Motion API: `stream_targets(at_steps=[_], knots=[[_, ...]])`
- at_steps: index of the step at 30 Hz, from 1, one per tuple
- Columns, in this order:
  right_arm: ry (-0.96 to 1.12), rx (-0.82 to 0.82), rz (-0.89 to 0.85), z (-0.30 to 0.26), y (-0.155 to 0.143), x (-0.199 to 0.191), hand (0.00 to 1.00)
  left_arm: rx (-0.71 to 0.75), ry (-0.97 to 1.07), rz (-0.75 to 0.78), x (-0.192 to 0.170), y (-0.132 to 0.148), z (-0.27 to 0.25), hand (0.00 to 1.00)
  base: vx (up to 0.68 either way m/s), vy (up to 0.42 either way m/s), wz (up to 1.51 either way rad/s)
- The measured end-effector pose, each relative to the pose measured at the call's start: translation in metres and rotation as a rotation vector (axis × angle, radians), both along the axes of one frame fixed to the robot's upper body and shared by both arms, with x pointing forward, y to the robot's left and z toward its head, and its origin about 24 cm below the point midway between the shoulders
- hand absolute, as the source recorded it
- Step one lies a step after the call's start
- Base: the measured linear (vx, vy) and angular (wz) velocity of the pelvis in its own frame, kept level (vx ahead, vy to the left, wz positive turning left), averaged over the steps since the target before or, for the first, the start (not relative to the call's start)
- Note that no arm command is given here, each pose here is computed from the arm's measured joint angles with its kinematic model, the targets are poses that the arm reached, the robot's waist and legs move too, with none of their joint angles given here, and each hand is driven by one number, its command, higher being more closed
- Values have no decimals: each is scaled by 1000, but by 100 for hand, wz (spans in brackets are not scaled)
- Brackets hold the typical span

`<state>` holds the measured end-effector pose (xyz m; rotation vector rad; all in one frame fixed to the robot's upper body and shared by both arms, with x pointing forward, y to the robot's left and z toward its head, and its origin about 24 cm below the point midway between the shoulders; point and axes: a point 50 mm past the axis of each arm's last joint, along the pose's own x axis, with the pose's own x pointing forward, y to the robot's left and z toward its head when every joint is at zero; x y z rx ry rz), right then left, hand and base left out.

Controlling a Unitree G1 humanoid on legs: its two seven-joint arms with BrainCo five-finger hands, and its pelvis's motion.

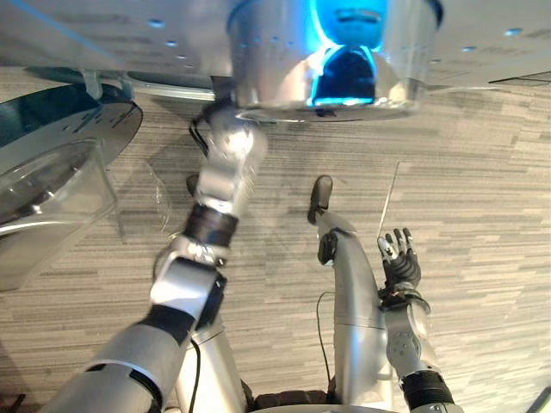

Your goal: Pick up the laundry basket with both hands and put the clothes into the washing machine.

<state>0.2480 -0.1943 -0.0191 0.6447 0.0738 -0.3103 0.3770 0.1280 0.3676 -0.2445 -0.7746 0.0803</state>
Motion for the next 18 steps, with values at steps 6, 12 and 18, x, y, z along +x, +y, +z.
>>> stream_targets(at_steps=[6, 12, 18], knots=[[61, 47, -10, -16, -1, -6, 0, 147, -41, 103, -5, 9, 36, 0, -13, 30, -15], [79, 87, -19, -21, 2, -8, 0, 49, -26, -4, -3, 0, 31, 0, -7, 11, -2], [56, 82, -25, -15, 1, -6, 0, -168, -82, -133, -17, 0, -21, 0, 4, -5, 9]])
